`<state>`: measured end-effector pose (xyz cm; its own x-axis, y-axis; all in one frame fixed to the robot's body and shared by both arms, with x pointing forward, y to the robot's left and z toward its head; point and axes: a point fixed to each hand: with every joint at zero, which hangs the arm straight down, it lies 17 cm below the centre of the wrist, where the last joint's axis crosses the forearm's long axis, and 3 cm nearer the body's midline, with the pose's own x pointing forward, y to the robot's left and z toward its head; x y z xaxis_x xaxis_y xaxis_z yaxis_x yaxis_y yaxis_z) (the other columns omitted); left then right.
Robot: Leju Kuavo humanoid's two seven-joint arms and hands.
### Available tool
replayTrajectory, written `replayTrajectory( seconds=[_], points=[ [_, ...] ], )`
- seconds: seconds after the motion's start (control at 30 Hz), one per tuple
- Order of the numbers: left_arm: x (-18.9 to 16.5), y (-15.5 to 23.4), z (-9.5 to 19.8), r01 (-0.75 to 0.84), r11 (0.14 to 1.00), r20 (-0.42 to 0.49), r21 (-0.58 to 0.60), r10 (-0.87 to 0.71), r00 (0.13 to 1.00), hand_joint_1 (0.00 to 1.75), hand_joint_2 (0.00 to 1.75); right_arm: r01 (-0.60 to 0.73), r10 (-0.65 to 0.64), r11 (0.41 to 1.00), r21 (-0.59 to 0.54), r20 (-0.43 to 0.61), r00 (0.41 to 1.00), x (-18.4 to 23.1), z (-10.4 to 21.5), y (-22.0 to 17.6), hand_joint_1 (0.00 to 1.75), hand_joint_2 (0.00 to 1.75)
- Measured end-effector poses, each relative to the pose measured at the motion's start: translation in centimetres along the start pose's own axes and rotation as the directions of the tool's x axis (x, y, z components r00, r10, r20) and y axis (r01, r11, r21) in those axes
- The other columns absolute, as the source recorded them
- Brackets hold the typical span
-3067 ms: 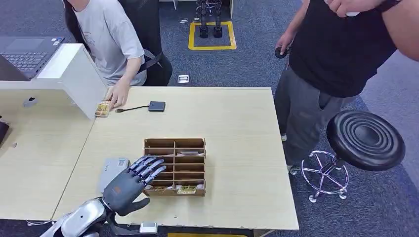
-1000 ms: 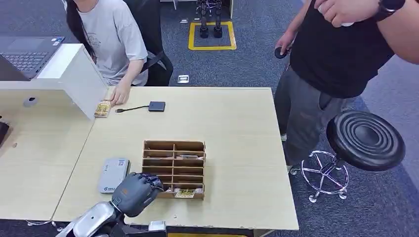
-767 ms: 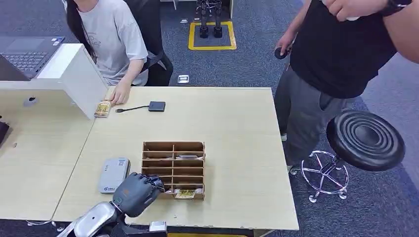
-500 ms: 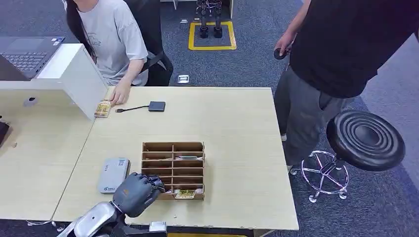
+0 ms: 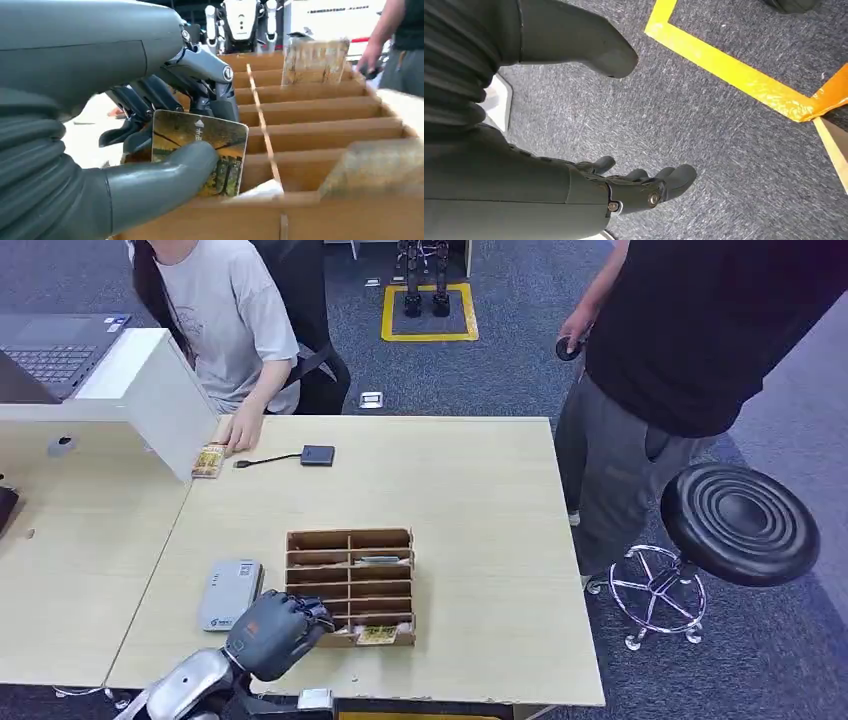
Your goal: Pass the card to the sensor for recognition and then transmit it.
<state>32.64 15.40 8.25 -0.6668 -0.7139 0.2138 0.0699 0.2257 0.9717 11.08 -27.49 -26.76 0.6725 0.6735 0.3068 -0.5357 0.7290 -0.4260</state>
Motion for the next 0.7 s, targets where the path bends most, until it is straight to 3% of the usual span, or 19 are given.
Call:
replayTrajectory(
  seconds=[0.2, 0.37, 0.7],
  points=[
    [-2.3, 11.4, 0.1, -0.139, 0.967, 0.076, 0.213, 0.126, 0.989, 1.75, 1.75, 0.025, -0.025, 1.000, -0.006, 0.004, 1.000, 0.0, 0.0, -0.1, 0.00, 1.75],
    [-5.1, 20.2, 1.2, -0.096, 0.933, 0.088, 0.348, 0.069, 0.994, 1.75, 1.75, 0.036, -0.036, 0.999, -0.006, -0.003, 0.999, -0.2, 0.0, -0.1, 0.00, 1.75],
    [-7.5, 25.0, 3.1, -0.012, 0.897, 0.027, 0.441, 0.000, 1.000, 1.75, 1.75, 0.039, -0.039, 0.999, 0.000, -0.008, 0.999, 0.0, 0.1, 0.3, 0.00, 1.75]
  ],
)
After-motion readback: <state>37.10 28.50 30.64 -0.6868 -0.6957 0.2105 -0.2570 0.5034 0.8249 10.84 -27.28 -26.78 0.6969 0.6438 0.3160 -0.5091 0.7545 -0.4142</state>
